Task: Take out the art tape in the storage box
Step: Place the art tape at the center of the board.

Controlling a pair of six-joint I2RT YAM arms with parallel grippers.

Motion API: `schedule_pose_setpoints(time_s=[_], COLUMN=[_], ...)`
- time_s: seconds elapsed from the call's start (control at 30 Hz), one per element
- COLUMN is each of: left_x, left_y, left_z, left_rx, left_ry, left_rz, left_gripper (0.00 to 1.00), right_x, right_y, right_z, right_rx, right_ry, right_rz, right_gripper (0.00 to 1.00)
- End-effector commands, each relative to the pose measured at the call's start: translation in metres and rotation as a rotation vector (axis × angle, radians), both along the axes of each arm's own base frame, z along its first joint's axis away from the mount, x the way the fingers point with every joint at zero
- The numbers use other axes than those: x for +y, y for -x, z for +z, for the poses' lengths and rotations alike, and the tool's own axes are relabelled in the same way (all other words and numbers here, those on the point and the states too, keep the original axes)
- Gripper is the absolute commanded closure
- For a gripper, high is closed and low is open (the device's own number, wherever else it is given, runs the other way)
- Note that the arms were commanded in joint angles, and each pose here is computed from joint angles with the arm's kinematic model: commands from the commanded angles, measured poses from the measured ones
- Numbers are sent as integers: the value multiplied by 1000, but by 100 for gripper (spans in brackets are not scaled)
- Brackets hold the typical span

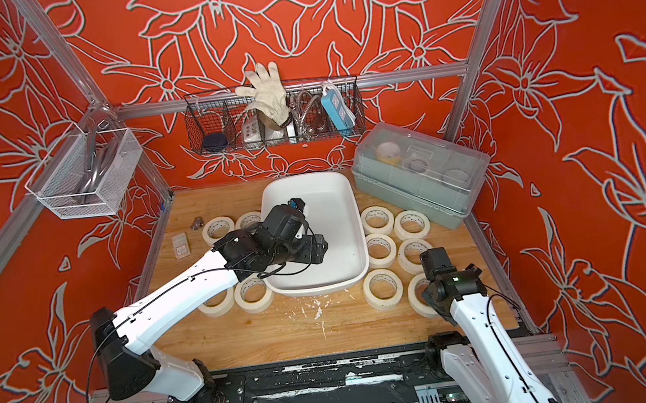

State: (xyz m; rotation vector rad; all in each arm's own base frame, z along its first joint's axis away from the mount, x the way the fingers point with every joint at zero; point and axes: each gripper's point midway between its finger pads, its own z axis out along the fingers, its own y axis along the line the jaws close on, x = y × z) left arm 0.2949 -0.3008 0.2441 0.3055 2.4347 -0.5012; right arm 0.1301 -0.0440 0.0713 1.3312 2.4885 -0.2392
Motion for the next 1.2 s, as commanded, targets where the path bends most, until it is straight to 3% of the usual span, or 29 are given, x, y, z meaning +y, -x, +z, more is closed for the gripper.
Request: schedule_pose_setpoints(time_s=[0.0, 0.37, 0.43, 0.7, 0.87, 1.0, 1.17], left_x=[3, 1, 0, 1, 7, 13, 27], left_y=[-1, -1, -1, -2, -6, -13, -26], left_z=[-9, -8, -9, -11, -11, -6, 5], left_rx=[16, 21, 24, 27, 3, -41, -122], left_ry=[-21, -11, -11, -14, -34, -40, -72], left_rz=[5, 3, 3, 9, 33, 37, 66], left_gripper=[15, 15, 15, 15, 15, 15, 14], right_x=[0, -7, -9, -10, -11, -13, 4], right_y=[-13, -37, -39, -52, -55, -59, -79], right_z=[-9, -29, -30, -24, -2, 28, 61], right_rx=[-58, -116, -114, -134, -167, -185, -287], right_ry=[-28, -16, -9, -3, 23, 59, 0], right_rz=[-47, -67, -73, -14, 44, 122, 230], right_gripper=[100, 98, 80, 53, 45, 29, 25])
